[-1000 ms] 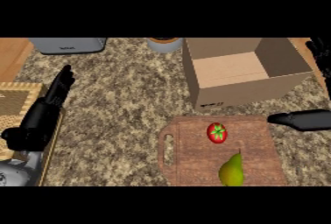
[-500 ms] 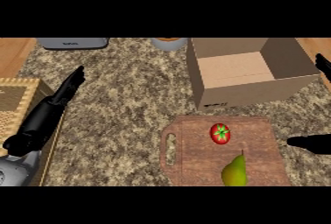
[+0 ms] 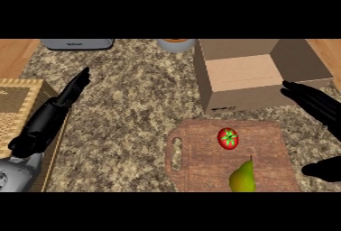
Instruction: Pick the tomato from the cutting board and place it in the cardboard box
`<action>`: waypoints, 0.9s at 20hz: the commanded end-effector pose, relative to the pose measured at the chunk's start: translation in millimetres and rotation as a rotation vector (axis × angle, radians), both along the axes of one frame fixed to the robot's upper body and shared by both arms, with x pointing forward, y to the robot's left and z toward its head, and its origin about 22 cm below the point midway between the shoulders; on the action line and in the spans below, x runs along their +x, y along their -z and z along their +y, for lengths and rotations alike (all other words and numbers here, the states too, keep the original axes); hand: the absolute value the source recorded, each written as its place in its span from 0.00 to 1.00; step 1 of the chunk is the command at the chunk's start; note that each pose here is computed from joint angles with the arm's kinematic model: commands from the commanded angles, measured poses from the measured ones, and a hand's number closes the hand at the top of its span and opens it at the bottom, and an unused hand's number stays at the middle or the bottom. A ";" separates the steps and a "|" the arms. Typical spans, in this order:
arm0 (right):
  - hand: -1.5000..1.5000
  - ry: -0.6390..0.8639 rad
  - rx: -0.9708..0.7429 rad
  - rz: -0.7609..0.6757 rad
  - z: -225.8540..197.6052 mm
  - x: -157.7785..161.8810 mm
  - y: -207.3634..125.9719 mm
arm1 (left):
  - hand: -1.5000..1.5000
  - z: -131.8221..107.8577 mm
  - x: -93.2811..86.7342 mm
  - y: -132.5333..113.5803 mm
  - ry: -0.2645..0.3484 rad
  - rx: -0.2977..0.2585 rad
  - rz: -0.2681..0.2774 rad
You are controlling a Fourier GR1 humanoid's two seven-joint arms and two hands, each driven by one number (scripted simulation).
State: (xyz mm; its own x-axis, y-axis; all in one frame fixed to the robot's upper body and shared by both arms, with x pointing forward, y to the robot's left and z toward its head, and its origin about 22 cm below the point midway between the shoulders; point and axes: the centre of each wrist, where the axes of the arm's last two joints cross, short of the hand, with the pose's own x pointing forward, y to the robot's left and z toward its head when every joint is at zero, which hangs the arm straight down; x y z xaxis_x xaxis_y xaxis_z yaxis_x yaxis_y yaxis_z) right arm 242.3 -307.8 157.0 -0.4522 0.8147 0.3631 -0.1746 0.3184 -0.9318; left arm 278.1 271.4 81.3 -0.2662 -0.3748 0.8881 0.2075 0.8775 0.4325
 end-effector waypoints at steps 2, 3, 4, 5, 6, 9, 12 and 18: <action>0.00 -0.035 -0.203 0.093 44.8 -17.6 -4.2 | 0.50 5.1 10.0 17.2 -0.005 -0.009 0.019; 0.00 -0.040 -0.232 0.101 54.4 -18.3 -4.2 | 0.50 -5.8 13.6 15.1 -0.006 -0.012 0.012; 0.00 0.006 -0.293 0.085 58.3 -18.0 -25.7 | 0.50 -8.7 4.5 11.2 0.014 -0.034 0.021; 0.00 0.019 -0.311 0.095 66.8 -10.2 -13.8 | 0.50 -8.7 9.7 1.1 0.016 -0.031 0.014; 0.00 0.012 -0.320 0.113 81.7 -23.4 -7.9 | 0.50 -6.9 -1.1 7.8 0.026 -0.033 0.019; 0.00 0.059 -0.382 0.149 99.7 -16.0 -13.6 | 0.50 2.7 2.3 17.7 0.005 -0.029 0.022; 0.00 0.073 -0.412 0.201 119.7 -17.4 -4.5 | 0.50 4.8 7.0 0.7 0.009 -0.009 0.016; 0.00 0.098 -0.419 0.264 148.4 -17.5 19.4 | 0.50 -11.8 8.6 12.7 -0.006 -0.032 0.014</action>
